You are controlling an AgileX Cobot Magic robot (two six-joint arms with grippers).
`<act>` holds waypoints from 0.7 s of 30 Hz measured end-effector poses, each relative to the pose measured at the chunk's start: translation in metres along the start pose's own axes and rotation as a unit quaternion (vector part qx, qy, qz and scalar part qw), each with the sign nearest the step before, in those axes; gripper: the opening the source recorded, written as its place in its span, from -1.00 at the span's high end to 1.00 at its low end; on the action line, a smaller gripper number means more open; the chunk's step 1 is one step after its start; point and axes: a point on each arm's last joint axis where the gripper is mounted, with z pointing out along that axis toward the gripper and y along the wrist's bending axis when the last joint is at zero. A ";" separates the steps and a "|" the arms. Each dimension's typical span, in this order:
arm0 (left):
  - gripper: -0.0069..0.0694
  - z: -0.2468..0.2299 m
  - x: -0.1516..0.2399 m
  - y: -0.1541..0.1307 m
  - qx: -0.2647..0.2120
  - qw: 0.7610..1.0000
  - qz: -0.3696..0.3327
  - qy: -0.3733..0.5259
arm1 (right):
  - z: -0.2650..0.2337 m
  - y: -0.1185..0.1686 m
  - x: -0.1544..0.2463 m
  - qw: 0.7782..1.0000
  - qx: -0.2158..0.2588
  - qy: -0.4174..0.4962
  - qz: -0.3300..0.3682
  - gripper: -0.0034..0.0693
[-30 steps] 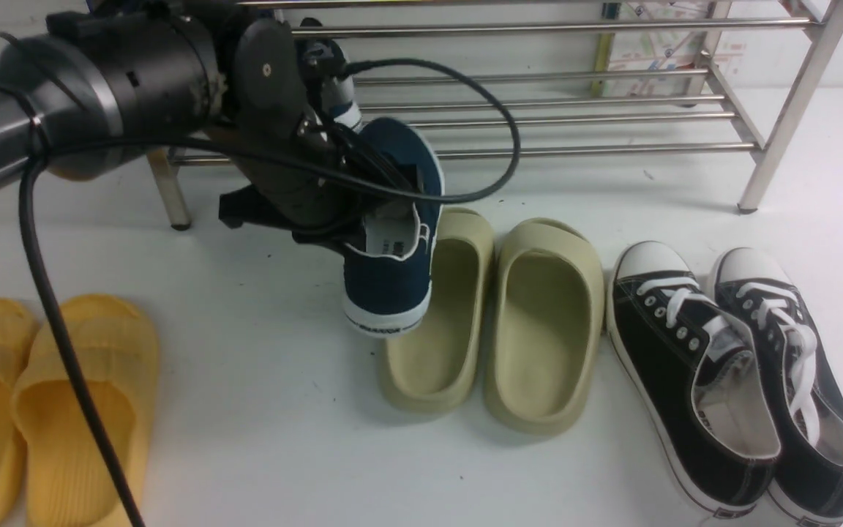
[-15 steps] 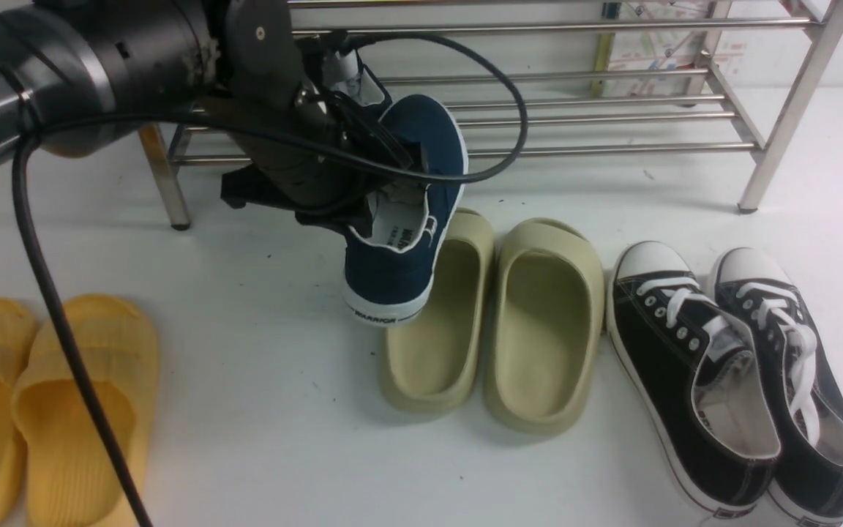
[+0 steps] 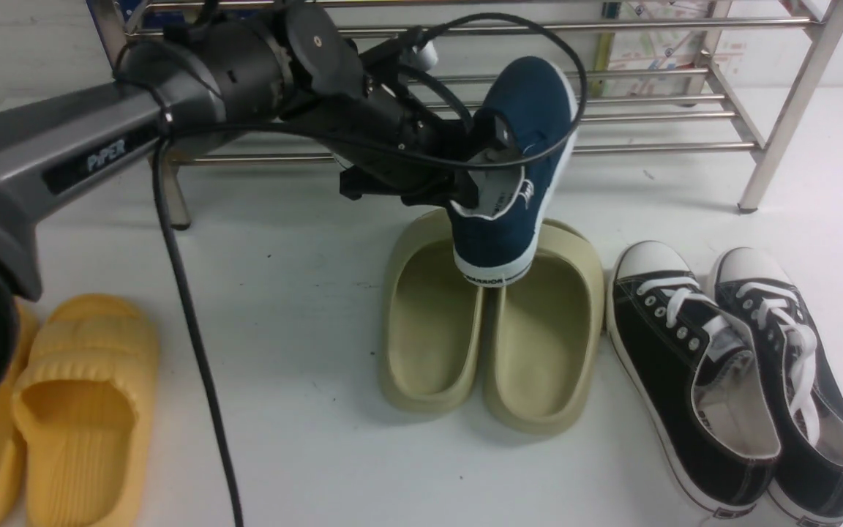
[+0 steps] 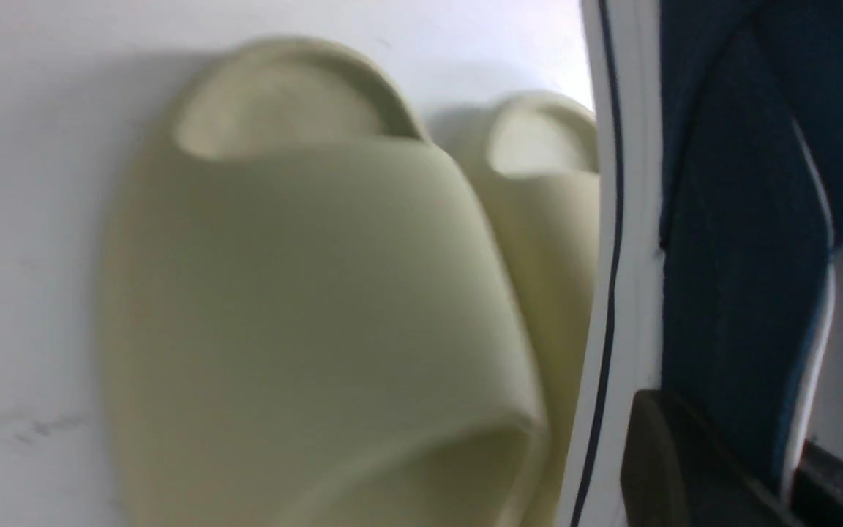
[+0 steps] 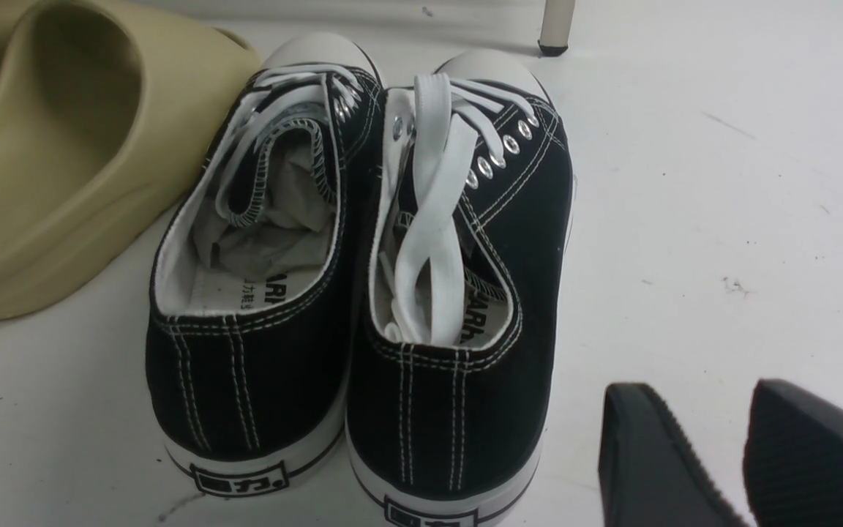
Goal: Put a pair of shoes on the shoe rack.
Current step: Use the left arm to put a shoe into the shoe rack
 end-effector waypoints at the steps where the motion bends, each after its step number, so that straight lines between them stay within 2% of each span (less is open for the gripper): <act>1: 0.84 -0.001 -0.001 0.001 0.000 1.000 -0.001 -0.002 | 0.000 0.000 0.000 1.000 0.000 0.000 0.000 0.24; 7: 0.84 -0.015 -0.027 0.054 -0.032 0.998 -0.060 -0.019 | 0.000 0.000 0.000 1.000 0.000 0.000 0.000 0.24; 10: 0.84 -0.023 -0.030 0.069 -0.042 0.996 -0.074 -0.007 | 0.000 0.000 0.000 1.000 0.000 0.000 0.000 0.24; 21: 0.84 -0.051 -0.030 0.060 -0.059 0.995 -0.079 0.000 | 0.000 0.000 0.000 1.000 0.000 0.000 0.000 0.23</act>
